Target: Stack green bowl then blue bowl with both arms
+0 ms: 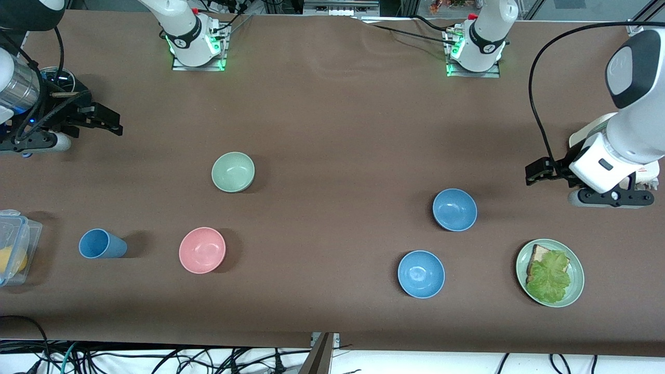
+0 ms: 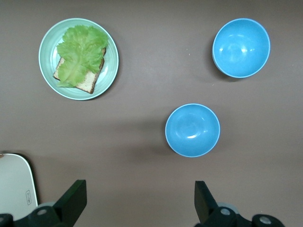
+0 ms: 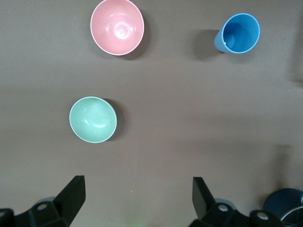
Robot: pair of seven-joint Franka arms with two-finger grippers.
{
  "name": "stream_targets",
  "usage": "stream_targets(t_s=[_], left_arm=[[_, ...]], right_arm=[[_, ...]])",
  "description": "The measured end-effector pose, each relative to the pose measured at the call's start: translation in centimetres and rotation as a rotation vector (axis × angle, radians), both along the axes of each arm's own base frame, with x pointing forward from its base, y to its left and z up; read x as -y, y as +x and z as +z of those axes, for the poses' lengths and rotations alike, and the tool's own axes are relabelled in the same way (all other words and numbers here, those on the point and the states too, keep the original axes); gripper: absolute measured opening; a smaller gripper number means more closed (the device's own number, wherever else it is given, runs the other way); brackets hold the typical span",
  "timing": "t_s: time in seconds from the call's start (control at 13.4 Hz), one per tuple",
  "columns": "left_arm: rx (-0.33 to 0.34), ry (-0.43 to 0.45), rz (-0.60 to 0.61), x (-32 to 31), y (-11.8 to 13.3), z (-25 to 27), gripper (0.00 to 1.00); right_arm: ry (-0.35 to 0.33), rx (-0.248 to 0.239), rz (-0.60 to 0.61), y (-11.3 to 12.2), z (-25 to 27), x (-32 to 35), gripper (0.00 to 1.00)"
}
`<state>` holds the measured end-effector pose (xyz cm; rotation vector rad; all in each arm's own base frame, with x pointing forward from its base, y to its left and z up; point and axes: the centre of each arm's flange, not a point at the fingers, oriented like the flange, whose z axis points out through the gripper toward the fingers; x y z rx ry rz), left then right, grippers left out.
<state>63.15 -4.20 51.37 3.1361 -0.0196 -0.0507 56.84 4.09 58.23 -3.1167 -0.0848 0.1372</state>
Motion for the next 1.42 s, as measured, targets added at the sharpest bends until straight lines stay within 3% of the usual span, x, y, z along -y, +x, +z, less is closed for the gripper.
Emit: stream_targets(t_s=[0.37, 0.75, 1.42], left_arm=[[0.060, 0.063, -0.026, 0.3, 0.1, 2.2, 1.00], [0.068, -0.019, 0.056, -2.7, -0.4, 3.2, 1.00], [0.065, -0.018, 0.063, -3.1, -1.0, 4.1, 1.00]], right_arm=[[-0.017, 0.009, 0.001, 0.1, 0.1, 0.1, 1.00], [-0.041, 0.055, 0.019, 0.7, 0.3, -0.6, 1.00], [-0.040, 0.054, 0.029, 1.2, -0.5, -1.2, 1.00]])
